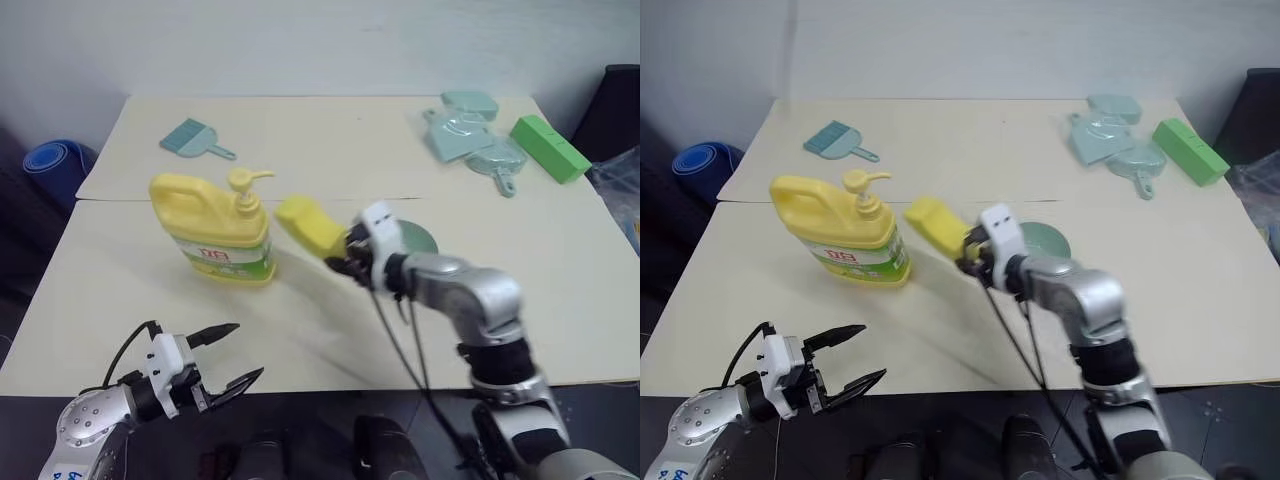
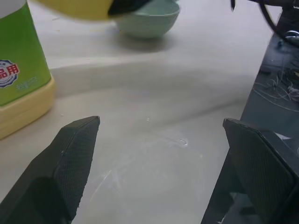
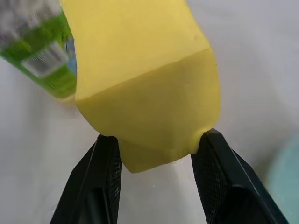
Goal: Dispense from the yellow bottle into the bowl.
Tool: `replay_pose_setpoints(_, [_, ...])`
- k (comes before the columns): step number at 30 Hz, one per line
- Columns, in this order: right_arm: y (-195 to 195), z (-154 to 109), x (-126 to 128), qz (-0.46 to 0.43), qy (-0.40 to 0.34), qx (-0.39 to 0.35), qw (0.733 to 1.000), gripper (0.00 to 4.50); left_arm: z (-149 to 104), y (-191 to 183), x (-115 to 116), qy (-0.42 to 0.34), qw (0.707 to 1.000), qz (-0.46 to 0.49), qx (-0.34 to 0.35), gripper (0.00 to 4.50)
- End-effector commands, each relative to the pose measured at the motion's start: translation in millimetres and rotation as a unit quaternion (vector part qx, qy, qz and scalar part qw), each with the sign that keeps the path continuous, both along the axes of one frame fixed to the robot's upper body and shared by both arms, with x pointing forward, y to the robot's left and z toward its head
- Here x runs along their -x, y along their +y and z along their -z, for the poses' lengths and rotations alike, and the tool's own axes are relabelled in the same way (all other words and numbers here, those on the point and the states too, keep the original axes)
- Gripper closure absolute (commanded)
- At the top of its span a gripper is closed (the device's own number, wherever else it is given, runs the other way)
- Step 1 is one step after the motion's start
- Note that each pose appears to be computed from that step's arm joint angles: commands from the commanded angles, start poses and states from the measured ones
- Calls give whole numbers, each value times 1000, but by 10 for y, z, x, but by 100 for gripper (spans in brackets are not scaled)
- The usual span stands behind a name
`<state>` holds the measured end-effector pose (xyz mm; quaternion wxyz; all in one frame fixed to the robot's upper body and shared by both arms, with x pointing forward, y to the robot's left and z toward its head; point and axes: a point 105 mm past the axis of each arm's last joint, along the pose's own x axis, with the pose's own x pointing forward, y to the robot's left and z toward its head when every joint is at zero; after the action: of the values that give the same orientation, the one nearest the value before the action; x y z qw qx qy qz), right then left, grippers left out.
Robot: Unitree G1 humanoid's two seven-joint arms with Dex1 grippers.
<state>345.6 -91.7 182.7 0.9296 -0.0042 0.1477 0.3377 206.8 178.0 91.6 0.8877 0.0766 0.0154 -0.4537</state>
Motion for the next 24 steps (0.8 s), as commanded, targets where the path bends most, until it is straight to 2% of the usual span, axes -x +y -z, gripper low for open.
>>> replay_pose_setpoints(1, [-523,-456,-16,69,-47,-35,996,266,-111,-111,-23,-13,999,24,37,0])
replay_pose_setpoints(3, [-975,-602,-66,131,-69,-21,989,266,-227,-213,-84,-25,997,37,66,0])
replay_pose_setpoints(6, [-1610,-607,-110,216,-72,24,973,266,-432,-355,-161,-39,991,57,111,0])
replay_pose_setpoints(9, [-2262,-273,-145,291,-29,71,954,266,-628,-520,-184,-39,984,99,145,0])
replay_pose_setpoints(12, [-2789,25,-133,362,3,64,930,266,-751,-619,-215,-57,980,126,142,0])
replay_pose_setpoints(15, [-2937,209,-131,353,20,83,932,182,-804,-659,-229,-65,978,141,137,0])
replay_pose_setpoints(20, [-3151,296,-90,344,9,151,927,11,-817,-647,-283,-72,979,139,129,0])
replay_pose_setpoints(22, [-3158,96,-68,321,-29,147,935,5,-807,-591,-296,-71,981,128,124,0])
replay_pose_setpoints(24, [-2841,-113,-24,215,-79,129,965,5,-762,-520,-295,-68,984,117,114,0])
